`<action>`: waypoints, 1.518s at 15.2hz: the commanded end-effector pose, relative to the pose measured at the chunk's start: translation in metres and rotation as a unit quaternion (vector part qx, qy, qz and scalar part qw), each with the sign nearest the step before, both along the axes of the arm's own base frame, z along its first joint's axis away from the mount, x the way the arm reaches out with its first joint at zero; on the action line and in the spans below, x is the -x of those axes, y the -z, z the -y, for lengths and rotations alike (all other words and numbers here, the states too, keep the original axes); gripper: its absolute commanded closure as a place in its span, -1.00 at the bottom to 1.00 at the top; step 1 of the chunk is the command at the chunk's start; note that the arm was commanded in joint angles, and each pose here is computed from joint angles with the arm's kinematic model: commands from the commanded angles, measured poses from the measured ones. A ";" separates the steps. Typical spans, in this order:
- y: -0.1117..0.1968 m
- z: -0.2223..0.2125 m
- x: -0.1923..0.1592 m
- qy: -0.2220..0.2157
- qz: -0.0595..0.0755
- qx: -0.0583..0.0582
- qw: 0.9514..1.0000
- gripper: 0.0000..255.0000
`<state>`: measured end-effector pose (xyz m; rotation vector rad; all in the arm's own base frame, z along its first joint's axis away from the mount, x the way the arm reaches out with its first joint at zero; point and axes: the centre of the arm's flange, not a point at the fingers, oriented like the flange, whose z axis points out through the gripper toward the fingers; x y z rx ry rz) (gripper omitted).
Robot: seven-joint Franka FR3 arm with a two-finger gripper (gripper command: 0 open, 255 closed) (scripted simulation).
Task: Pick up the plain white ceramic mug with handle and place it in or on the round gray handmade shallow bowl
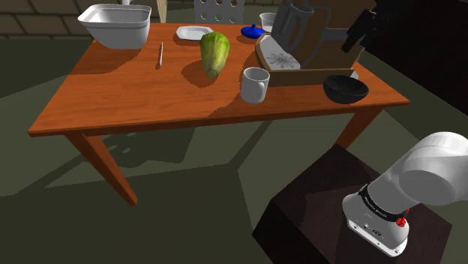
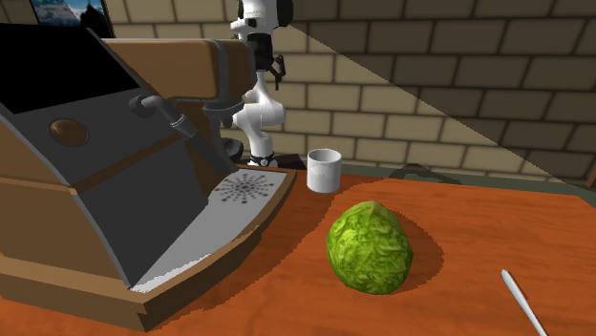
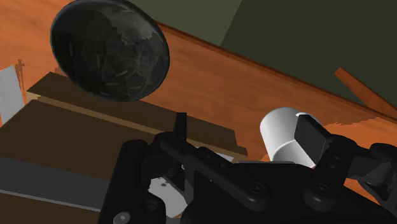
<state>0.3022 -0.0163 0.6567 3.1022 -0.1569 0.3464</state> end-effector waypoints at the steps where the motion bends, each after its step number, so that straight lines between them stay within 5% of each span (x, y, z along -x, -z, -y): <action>1: 0.000 0.000 0.000 0.000 0.000 0.000 1.000 -1.00; 23: 0.140 -0.086 -0.238 -0.030 -0.053 -0.021 0.998 -1.00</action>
